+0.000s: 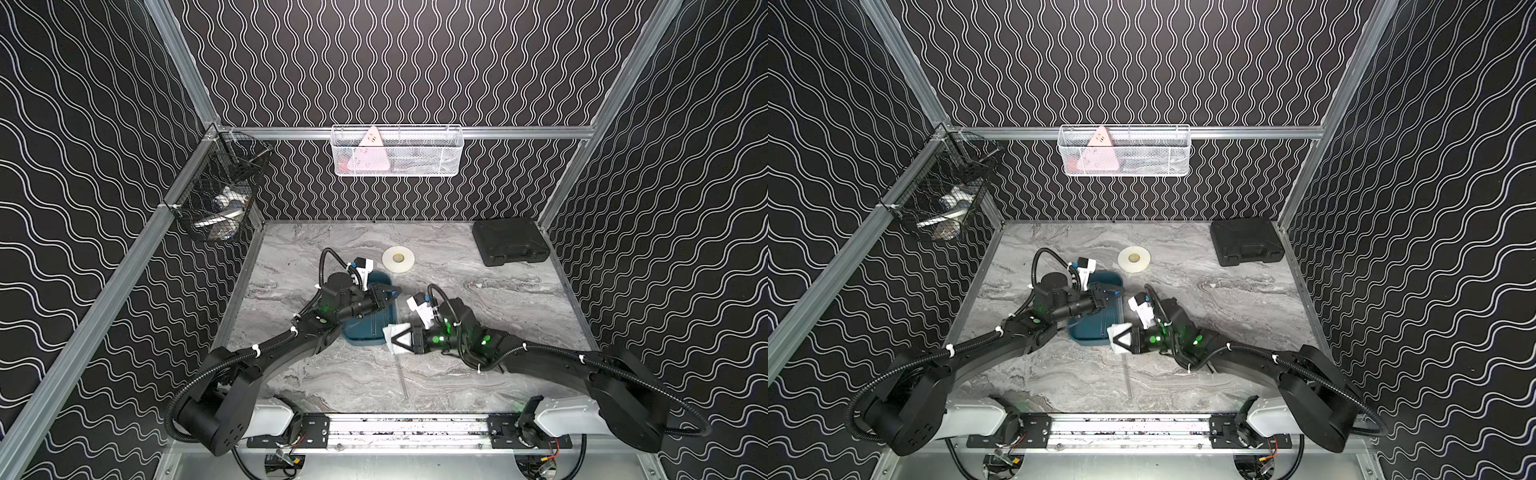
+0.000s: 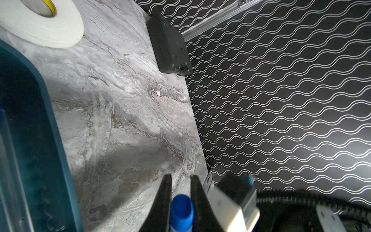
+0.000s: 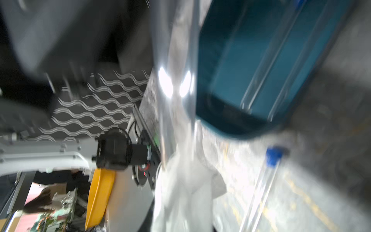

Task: Wipe the exteriors of test tubes
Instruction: Wipe the dirt from the test tube, then place the test tube in the storage box.

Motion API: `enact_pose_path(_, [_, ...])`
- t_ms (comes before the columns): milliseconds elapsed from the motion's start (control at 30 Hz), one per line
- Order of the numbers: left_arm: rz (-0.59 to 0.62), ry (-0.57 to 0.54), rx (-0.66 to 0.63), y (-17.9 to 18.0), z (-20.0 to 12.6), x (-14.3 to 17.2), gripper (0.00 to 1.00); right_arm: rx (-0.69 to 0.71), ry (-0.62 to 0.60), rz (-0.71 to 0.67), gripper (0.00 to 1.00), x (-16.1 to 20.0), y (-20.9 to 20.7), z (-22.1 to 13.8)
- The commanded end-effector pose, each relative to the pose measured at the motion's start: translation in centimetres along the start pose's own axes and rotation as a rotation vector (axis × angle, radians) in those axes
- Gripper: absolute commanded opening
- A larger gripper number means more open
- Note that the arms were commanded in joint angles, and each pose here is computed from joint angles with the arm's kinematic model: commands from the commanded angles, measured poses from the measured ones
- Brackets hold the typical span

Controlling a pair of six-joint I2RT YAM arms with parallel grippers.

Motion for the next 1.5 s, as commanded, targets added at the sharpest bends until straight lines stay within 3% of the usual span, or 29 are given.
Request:
enact_pose_path(0, [0.055, -0.075, 0.073, -2.0, -0.3, -2.1, 0.16, 0.038, 0.032, 0.096, 0.16, 2.7, -0.6, -0.3])
enact_pose_path(333, [0.138, -0.084, -0.028, -1.2, -1.5, -5.5, 0.17, 0.140, 0.037, 0.125, 0.16, 4.9, -1.9, -2.5])
enact_pose_path(633, [0.229, -0.013, -0.262, 3.1, -2.2, -6.2, 0.18, 0.232, -0.073, 0.132, 0.16, 2.2, -4.1, -6.4])
enact_pose_path(1000, [0.139, 0.063, -0.342, 9.9, 2.0, -6.8, 0.19, 0.266, -0.061, 0.154, 0.15, 0.7, -5.7, -7.6])
enact_pose_path(1467, [0.082, 0.043, -0.407, 14.2, 4.3, -7.8, 0.23, 0.320, -0.066, 0.200, 0.16, 1.7, -7.6, -7.6])
Point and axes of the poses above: each gripper's point midway between its finger pads, its own z axis out along the fingers, its own y axis along the line the jaws close on, x = y × z, the point moved 3 cm from there along -z, back along the fingers, and after that the axes turned 12 degrees about -z, right-handed, at the moved point
